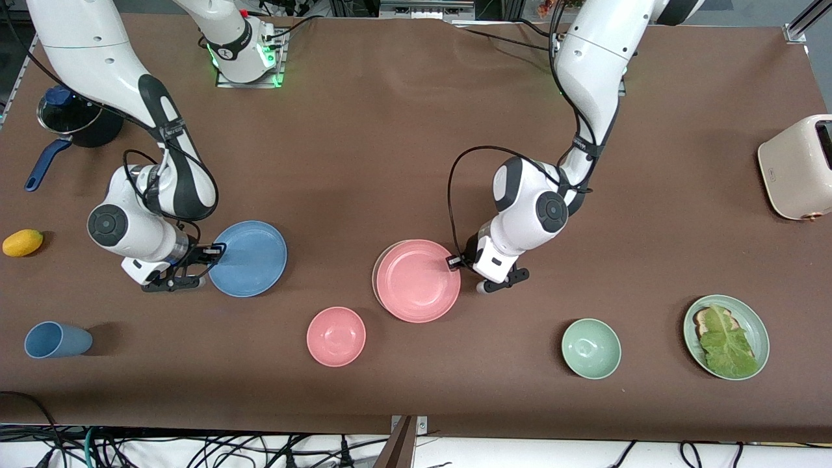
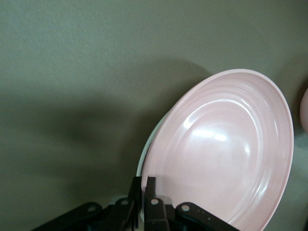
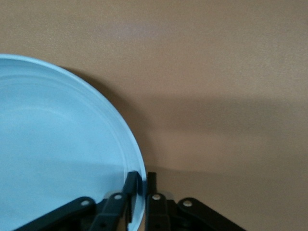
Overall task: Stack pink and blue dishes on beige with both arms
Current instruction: 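Open the left gripper to release the pink plate on the beige plate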
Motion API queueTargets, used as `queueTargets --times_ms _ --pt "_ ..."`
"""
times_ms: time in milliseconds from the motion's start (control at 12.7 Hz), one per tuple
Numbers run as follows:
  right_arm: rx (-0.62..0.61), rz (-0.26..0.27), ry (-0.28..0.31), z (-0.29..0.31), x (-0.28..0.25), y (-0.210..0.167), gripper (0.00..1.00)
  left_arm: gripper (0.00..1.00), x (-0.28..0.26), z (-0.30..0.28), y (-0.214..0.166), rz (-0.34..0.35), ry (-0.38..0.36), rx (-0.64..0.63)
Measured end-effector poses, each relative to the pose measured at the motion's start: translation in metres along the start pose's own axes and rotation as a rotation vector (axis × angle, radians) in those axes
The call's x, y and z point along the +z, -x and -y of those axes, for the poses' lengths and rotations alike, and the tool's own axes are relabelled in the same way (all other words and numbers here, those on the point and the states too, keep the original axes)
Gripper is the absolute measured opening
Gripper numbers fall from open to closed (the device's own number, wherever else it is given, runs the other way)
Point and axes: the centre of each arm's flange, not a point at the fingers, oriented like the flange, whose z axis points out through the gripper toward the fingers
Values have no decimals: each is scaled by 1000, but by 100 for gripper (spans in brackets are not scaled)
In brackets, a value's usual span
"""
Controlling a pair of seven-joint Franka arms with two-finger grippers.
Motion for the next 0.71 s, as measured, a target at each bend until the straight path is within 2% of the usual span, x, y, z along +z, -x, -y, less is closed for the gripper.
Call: queueTargets --times_ms 236,393,550,707 --pt "-2 -6 -3 1 -6 -1 6 6 8 -4 9 4 -5 3" --pt "-7 12 -8 3 -17 -8 6 10 8 -5 9 1 -4 3" --pt "-20 48 -18 8 -54 -26 4 30 2 -4 2 -13 1 -2" --pt "-46 53 -27 23 -103 -44 4 52 -9 -5 -8 -16 7 -8"
